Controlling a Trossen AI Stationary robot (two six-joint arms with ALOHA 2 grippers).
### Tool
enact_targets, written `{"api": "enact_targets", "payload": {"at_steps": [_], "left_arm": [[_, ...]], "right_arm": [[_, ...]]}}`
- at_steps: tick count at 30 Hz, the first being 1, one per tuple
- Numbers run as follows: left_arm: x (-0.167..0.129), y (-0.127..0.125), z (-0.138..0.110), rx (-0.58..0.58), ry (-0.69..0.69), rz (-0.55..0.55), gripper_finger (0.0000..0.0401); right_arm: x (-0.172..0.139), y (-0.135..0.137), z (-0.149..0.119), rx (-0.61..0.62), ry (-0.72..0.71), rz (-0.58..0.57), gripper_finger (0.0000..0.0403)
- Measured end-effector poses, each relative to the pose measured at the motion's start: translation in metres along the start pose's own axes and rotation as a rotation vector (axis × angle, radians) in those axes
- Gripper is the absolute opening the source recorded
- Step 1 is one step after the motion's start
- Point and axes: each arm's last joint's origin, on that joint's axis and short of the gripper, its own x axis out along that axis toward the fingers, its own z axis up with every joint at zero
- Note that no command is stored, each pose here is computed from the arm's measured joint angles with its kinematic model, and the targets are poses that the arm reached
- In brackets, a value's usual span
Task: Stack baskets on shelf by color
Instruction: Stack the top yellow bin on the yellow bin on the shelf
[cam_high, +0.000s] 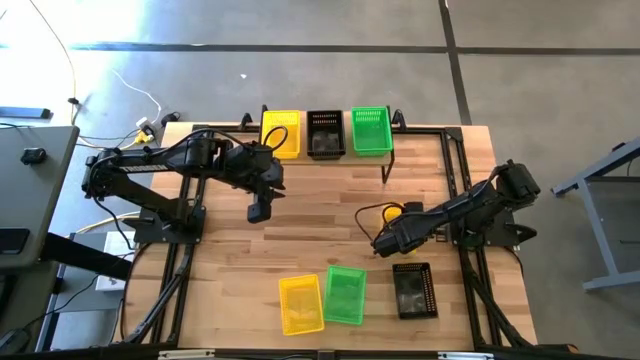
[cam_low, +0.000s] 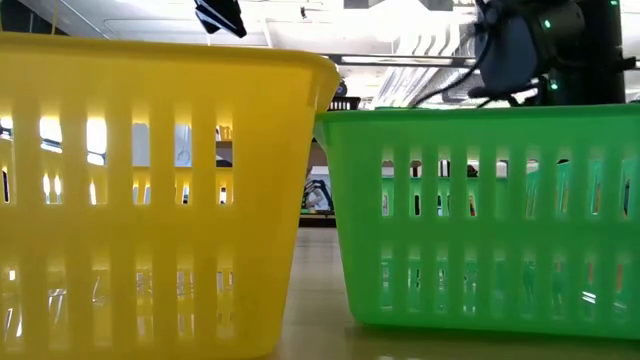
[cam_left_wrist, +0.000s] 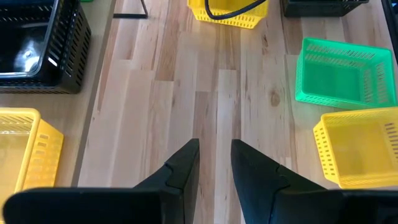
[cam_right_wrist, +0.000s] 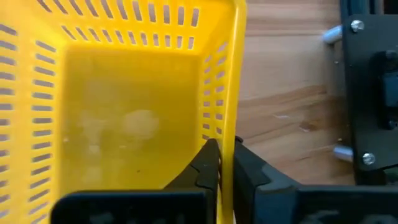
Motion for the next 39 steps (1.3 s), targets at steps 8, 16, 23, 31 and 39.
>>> {"api": "enact_targets", "payload": {"at_steps": [8, 16, 23, 31, 39], "left_arm": [[0.000, -0.001, 0.000, 0.010, 0.000, -0.002, 0.0082], [0.000, -0.011, 0.000, 0.043, 0.000, -0.026, 0.0082], [0.001, -0.024, 0.000, 0.075, 0.001, -0.060, 0.0082], [-0.001, -0.044, -0.002, 0.050, -0.005, -0.019, 0.0082], [0.003, -0.066, -0.004, -0.038, 0.014, -0.027, 0.0082]], "right_arm": [[-0.032, 0.017, 0.003, 0.057, -0.058, 0.167, 0.0001], [-0.066, 0.035, 0.007, 0.096, -0.129, 0.388, 0.0000], [-0.086, 0.049, 0.009, 0.095, -0.185, 0.569, 0.0000], [-0.099, 0.066, 0.007, 0.034, -0.237, 0.754, 0.0000], [-0.105, 0.077, 0.011, -0.061, -0.282, 0.832, 0.0000]]}}
